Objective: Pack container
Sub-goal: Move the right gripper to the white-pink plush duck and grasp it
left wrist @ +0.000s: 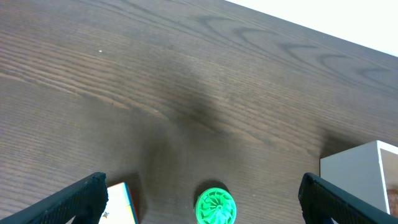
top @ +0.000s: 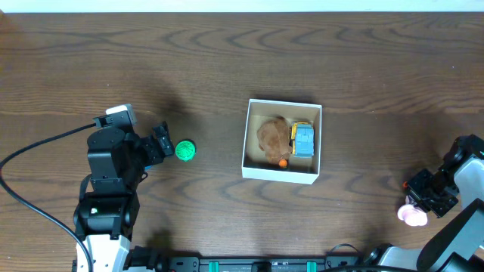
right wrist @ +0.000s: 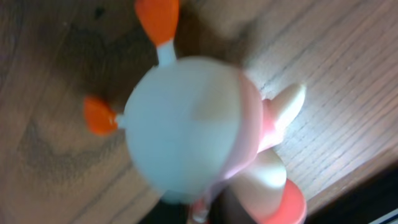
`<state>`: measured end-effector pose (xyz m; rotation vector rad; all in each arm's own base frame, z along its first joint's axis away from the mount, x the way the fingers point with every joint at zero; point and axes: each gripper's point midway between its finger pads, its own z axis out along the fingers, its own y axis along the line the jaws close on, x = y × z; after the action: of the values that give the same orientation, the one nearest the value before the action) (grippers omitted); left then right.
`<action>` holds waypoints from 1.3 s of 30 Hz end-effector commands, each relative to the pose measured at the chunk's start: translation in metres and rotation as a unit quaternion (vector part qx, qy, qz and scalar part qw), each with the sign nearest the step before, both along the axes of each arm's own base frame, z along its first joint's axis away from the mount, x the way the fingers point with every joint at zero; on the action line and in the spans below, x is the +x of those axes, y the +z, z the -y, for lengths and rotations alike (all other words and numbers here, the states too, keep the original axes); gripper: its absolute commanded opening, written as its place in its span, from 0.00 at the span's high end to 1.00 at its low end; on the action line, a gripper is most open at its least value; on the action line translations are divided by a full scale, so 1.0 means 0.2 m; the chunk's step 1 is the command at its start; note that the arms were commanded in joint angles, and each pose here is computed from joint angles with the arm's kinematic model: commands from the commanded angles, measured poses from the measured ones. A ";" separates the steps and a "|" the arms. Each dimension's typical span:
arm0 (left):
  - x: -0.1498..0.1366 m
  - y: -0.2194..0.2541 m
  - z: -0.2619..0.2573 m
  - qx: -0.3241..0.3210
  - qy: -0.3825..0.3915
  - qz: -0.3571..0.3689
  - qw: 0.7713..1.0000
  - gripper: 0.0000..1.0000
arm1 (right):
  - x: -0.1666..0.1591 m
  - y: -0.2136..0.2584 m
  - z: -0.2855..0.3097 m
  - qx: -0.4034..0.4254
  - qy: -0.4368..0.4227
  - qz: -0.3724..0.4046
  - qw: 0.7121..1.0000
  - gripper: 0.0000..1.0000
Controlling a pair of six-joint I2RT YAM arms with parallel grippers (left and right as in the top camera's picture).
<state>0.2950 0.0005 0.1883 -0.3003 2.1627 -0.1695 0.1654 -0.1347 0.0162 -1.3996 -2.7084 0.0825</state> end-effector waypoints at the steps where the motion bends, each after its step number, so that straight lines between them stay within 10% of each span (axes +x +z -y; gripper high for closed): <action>1: 0.01 0.06 -0.02 0.002 0.007 0.012 1.000 0.02 | 0.00 -0.01 -0.01 0.007 -0.005 0.005 1.000 0.96; 39: 0.01 0.06 -0.02 0.002 0.007 0.012 1.000 0.02 | 0.72 0.65 -0.51 -0.005 0.242 0.232 0.942 0.99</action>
<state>0.2949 0.0005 0.1882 -0.3003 2.1631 -0.1695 0.2911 -0.0484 0.1093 -0.8955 -3.2498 -0.1875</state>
